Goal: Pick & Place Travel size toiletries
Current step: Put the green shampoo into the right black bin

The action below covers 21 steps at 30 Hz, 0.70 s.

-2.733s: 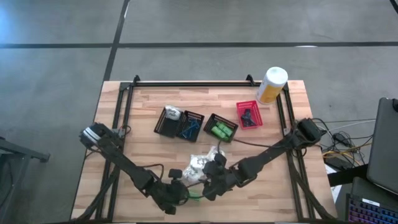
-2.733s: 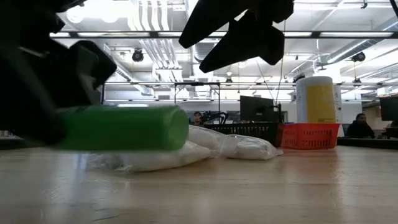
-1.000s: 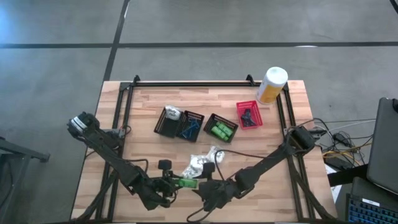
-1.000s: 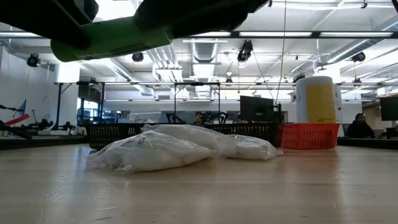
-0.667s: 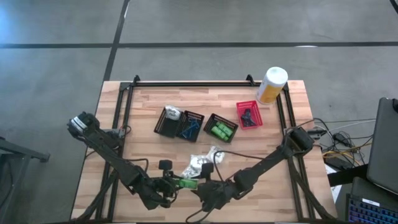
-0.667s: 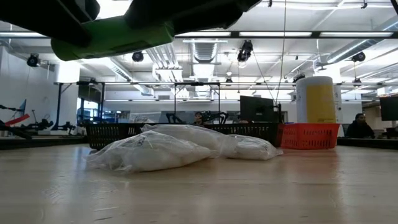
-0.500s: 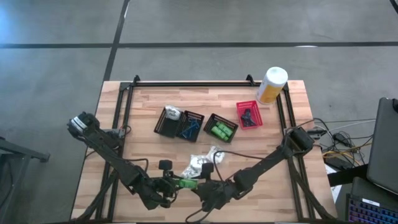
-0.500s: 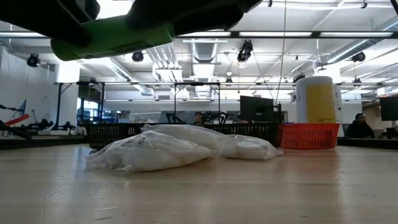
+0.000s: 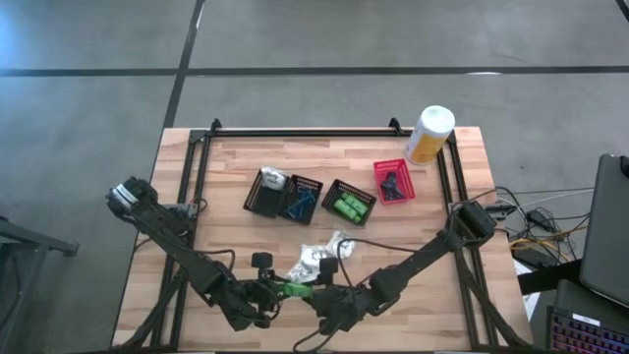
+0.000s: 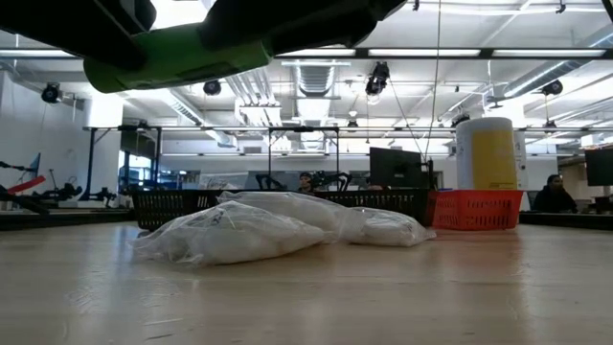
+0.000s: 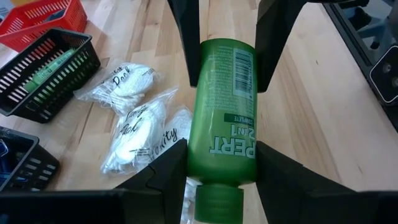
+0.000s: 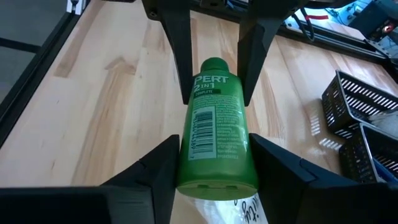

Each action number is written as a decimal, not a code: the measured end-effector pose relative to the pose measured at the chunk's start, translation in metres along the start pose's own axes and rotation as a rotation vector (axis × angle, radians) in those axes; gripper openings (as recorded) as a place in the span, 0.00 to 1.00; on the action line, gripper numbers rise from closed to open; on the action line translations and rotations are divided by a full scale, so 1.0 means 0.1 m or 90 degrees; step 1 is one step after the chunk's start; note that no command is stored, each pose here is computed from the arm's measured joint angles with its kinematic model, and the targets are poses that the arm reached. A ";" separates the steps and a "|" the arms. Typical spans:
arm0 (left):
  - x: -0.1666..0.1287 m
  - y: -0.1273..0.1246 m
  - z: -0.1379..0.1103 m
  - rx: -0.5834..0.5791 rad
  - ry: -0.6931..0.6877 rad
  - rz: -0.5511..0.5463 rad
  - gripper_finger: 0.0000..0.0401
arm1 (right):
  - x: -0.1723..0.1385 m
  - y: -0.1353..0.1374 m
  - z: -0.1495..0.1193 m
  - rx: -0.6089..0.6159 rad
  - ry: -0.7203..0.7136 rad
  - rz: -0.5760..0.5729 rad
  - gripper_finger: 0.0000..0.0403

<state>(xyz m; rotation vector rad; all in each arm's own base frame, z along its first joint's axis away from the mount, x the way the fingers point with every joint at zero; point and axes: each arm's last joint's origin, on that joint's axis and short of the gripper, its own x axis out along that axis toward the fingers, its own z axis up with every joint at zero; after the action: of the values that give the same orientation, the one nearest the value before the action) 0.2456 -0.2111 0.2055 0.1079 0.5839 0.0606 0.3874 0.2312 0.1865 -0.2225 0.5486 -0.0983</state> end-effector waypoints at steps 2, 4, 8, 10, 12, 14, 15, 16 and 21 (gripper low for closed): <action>0.00 0.00 0.00 0.000 0.000 0.000 0.41 | 0.00 0.00 0.00 0.001 0.000 0.000 0.42; 0.00 0.00 0.00 0.000 0.000 -0.001 0.41 | 0.00 0.00 0.00 0.010 0.000 0.000 0.42; 0.00 0.00 0.00 -0.002 -0.001 -0.003 0.42 | 0.00 0.00 0.00 0.023 0.001 0.000 0.43; 0.00 0.00 0.00 0.000 -0.002 -0.001 0.46 | 0.00 0.00 0.00 0.025 0.001 0.000 0.42; 0.00 0.00 0.00 0.003 -0.004 0.002 0.50 | 0.00 0.00 0.00 0.030 0.000 0.001 0.41; 0.00 0.00 0.00 0.003 -0.006 0.006 0.55 | 0.00 0.00 0.00 0.043 0.001 0.000 0.41; 0.00 0.00 0.00 0.006 -0.006 0.006 0.58 | 0.00 -0.01 0.00 0.052 0.002 0.000 0.41; 0.00 0.00 0.00 0.013 -0.005 0.007 0.61 | 0.00 -0.01 0.00 0.062 0.001 0.000 0.41; 0.00 0.00 -0.02 0.037 0.006 0.009 0.73 | 0.00 -0.01 -0.01 0.092 0.004 -0.014 0.43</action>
<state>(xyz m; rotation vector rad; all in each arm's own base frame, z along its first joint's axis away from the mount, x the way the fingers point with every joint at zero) 0.2441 -0.2105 0.2043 0.1676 0.5939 0.0583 0.3870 0.2299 0.1857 -0.0868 0.5423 -0.1591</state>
